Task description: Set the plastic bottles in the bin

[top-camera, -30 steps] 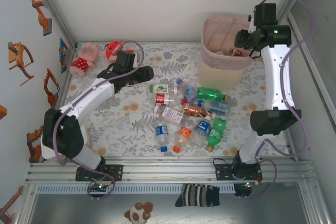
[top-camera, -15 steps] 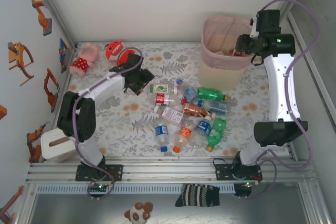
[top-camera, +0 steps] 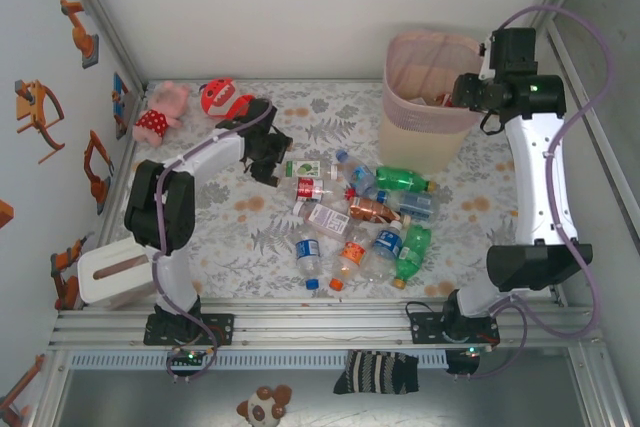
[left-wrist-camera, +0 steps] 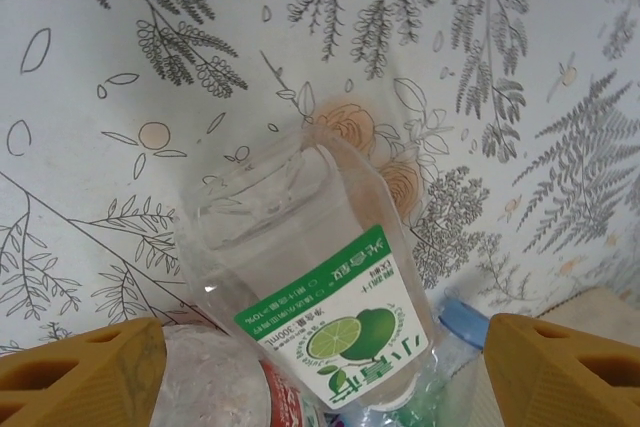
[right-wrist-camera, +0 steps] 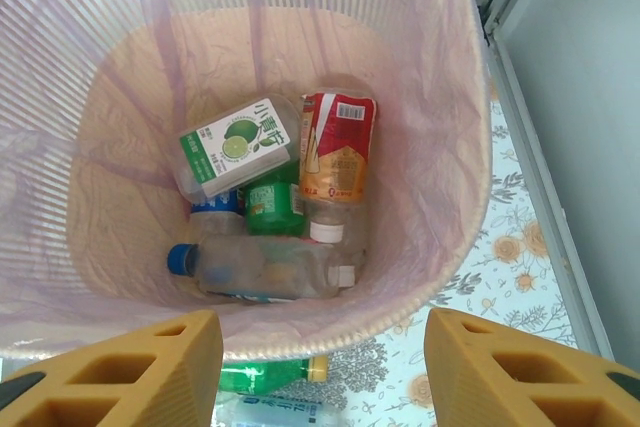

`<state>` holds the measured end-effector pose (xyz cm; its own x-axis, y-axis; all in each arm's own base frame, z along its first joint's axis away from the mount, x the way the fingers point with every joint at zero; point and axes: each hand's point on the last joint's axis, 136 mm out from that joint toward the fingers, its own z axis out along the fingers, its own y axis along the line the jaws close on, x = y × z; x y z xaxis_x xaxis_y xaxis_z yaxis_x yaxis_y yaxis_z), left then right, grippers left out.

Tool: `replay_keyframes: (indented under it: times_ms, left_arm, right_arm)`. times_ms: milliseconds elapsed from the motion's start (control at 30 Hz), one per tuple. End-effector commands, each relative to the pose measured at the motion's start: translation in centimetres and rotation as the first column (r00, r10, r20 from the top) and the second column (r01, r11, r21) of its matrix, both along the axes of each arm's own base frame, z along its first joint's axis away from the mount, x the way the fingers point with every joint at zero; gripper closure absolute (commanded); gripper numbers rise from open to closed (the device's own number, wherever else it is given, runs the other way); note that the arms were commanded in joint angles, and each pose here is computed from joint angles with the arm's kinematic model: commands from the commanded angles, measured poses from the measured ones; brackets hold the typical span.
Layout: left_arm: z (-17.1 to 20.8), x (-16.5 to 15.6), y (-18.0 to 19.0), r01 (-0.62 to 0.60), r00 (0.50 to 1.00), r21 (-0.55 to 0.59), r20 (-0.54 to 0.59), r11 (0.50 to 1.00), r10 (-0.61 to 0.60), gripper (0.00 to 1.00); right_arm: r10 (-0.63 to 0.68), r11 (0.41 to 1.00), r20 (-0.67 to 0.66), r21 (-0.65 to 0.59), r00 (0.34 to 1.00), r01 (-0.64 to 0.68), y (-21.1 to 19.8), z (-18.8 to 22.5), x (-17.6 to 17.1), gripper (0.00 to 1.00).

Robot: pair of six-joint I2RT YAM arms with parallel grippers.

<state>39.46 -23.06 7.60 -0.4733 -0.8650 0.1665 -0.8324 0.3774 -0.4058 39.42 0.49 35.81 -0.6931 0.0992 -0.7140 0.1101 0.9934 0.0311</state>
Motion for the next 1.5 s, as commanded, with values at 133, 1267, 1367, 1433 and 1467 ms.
replay_keyframes:
  times_ms: [133,1267,1367,1433,1467]
  left_arm:
    - [-2.8,-0.2,-1.3,-0.126,0.979,-0.086,-0.171,0.988,0.11,0.16]
    - [-1.3,3.5,-0.1,-0.221,0.975,-0.143,-0.057,0.965,0.215,0.37]
    - [0.3,3.9,0.2,-0.202,0.979,-0.155,-0.007,0.967,0.204,0.38]
    - [1.5,3.9,0.6,-0.191,0.98,-0.156,0.029,0.969,0.198,0.38]
    - [2.1,3.9,0.8,-0.186,0.979,-0.157,0.05,0.97,0.195,0.38]
  right_arm:
    - [-0.024,0.999,0.061,-0.025,0.998,0.026,-0.6,1.8,-1.3,0.45]
    - [-0.024,1.0,0.106,-0.01,0.994,0.026,-0.5,3.0,-2.0,0.46]
    - [-0.024,1.0,0.116,-0.004,0.993,0.024,-0.4,3.3,-2.2,0.46]
    - [-0.018,1.0,0.133,0.005,0.991,0.018,-0.2,3.8,-2.4,0.46]
    - [-0.017,1.0,0.139,0.01,0.99,0.015,-0.2,3.9,-2.4,0.46]
